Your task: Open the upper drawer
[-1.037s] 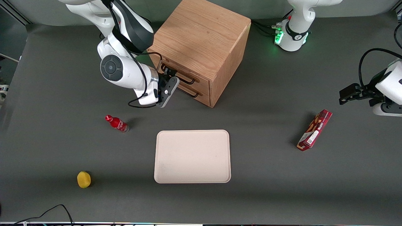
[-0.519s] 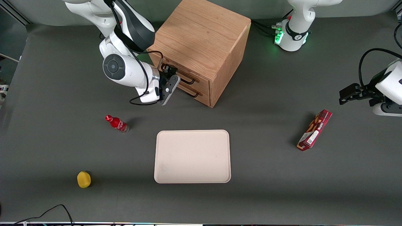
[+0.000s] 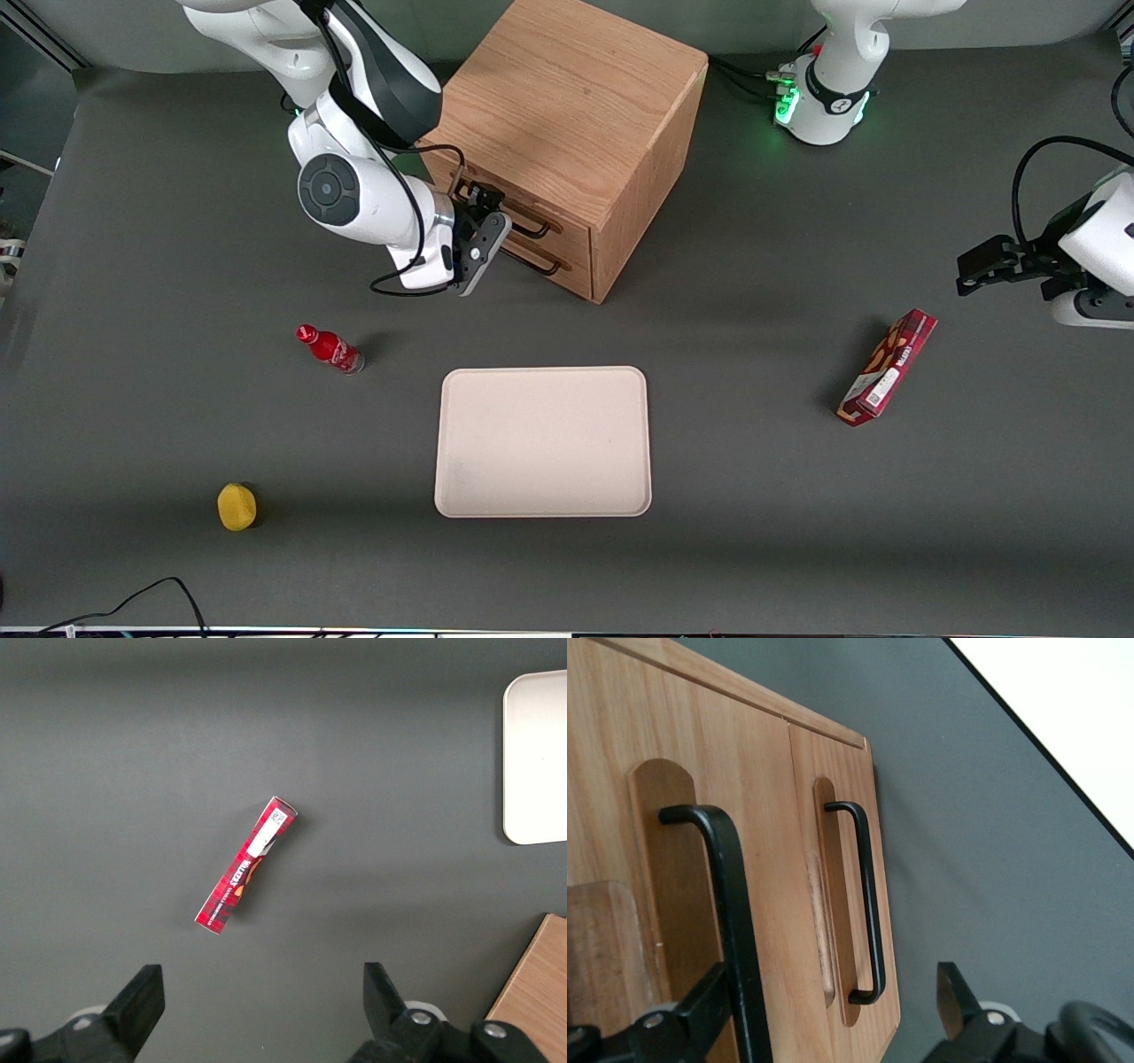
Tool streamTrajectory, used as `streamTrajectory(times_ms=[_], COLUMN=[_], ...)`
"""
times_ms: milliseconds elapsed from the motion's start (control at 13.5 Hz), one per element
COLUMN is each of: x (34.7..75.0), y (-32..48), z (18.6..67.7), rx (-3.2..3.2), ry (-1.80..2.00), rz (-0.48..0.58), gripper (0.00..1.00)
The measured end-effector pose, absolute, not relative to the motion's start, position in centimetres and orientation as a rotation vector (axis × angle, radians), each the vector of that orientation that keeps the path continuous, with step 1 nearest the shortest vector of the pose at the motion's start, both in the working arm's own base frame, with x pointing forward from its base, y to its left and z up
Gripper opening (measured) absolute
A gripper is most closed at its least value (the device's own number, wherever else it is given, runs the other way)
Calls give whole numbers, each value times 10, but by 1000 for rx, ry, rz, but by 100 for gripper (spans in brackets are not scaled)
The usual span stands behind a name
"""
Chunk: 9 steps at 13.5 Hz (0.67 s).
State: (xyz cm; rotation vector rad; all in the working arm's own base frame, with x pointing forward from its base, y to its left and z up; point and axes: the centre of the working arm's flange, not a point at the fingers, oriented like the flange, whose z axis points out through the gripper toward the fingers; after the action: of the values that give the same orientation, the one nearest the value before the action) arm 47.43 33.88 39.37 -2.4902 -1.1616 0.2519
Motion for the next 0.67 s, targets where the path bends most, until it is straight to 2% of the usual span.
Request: streamTrajectory(times_ms=[667], x=[494], y=[322], z=[385], rx=[-2536], ry=[-1153], rz=[185], gripper=[100])
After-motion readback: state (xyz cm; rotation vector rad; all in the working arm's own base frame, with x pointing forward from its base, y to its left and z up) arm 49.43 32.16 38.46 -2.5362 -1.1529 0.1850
